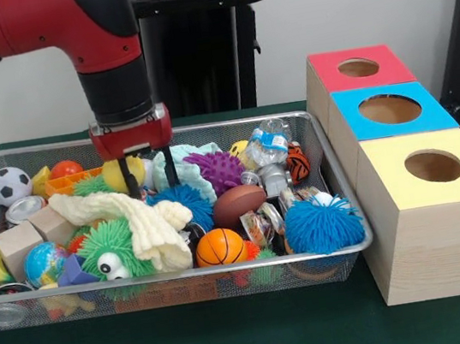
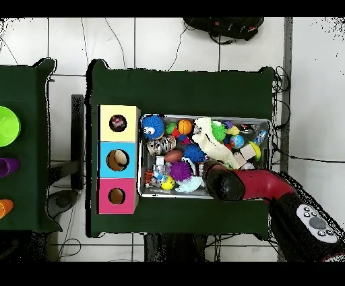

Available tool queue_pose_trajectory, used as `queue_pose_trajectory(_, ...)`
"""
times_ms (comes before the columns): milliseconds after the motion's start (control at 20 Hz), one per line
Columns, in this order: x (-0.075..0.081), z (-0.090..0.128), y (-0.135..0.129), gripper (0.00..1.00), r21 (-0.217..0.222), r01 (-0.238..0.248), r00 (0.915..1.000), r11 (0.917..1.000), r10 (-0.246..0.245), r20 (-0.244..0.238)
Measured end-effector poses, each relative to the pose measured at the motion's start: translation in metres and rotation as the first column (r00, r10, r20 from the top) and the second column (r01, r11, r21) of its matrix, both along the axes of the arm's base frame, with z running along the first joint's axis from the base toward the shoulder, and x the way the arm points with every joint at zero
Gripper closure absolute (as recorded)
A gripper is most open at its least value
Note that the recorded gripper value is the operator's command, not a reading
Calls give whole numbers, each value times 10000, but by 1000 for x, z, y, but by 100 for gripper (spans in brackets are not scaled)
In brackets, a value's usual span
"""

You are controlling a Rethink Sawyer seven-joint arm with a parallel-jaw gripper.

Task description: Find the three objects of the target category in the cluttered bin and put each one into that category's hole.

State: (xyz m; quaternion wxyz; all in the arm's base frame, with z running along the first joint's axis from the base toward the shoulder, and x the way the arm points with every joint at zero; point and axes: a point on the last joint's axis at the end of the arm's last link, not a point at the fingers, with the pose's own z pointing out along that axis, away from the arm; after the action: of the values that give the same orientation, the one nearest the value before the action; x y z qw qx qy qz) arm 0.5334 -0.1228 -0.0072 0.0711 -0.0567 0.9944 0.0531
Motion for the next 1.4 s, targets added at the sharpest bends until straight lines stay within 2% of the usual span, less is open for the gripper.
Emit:
queue_pose_trajectory(200, 6, -21, 12, 0, -175, -483, 9988, 9987, 483, -12)
queue_pose_trajectory(400, 13, -41, 23, 0, -339, -863, 9958, 9957, 872, 270)
queue_pose_trajectory(850, 13, -47, 25, 0, -689, -1056, 9929, 9920, 1090, 475)
queue_pose_trajectory(1100, 14, -41, 23, 0, -793, -1081, 9924, 9910, 1122, 497)
queue_pose_trajectory(1400, 10, 9, 3, 0, -977, -444, 9990, 9942, 444, -18)
